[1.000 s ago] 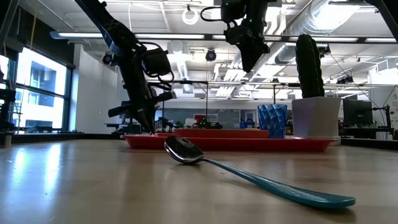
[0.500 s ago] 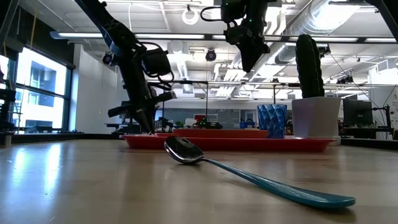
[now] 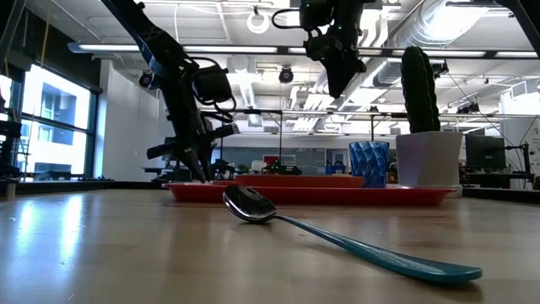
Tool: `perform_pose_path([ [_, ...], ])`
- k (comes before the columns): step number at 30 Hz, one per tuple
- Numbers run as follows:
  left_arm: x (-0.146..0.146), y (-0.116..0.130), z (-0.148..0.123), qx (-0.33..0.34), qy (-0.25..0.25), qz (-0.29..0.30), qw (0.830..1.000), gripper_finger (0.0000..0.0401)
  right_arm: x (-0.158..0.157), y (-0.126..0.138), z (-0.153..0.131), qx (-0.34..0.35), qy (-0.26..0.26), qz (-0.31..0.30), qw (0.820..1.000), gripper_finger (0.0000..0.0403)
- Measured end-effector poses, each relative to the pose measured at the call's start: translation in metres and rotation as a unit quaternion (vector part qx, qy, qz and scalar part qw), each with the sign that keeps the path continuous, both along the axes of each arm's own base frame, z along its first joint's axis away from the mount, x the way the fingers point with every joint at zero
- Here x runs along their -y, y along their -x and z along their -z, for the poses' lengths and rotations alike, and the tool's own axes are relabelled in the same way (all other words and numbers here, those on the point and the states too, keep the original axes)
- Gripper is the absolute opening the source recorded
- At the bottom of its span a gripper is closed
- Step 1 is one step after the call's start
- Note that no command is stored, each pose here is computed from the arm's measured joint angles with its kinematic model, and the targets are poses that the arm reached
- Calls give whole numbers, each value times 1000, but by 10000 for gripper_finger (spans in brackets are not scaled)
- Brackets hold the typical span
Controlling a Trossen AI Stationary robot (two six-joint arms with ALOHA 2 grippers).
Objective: Pick and place plate/cup/fork/spoon on tray
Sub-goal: Put the blue spoon on the orange tray on the right side of the orange fork
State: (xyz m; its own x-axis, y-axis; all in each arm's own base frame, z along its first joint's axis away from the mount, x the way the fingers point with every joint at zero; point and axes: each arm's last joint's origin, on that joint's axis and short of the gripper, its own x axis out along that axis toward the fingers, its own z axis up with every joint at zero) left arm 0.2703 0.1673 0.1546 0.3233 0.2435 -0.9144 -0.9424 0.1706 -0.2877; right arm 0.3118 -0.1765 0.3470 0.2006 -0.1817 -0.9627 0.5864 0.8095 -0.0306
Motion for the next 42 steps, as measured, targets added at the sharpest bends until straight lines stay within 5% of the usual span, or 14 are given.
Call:
perform_pose_path([
  [6,1,2,-18,33,-3,35,999,41,-1,0,0,9,-19,-6,1000,69],
  [16,21,23,-94,107,-97,111,983,42,-26,-9,1,19,-78,-9,997,69],
  [27,66,74,-154,130,-181,218,950,42,-101,-30,2,4,-127,70,989,69],
  [42,99,112,-174,109,-235,330,908,42,-212,-48,-1,48,-176,125,975,69],
])
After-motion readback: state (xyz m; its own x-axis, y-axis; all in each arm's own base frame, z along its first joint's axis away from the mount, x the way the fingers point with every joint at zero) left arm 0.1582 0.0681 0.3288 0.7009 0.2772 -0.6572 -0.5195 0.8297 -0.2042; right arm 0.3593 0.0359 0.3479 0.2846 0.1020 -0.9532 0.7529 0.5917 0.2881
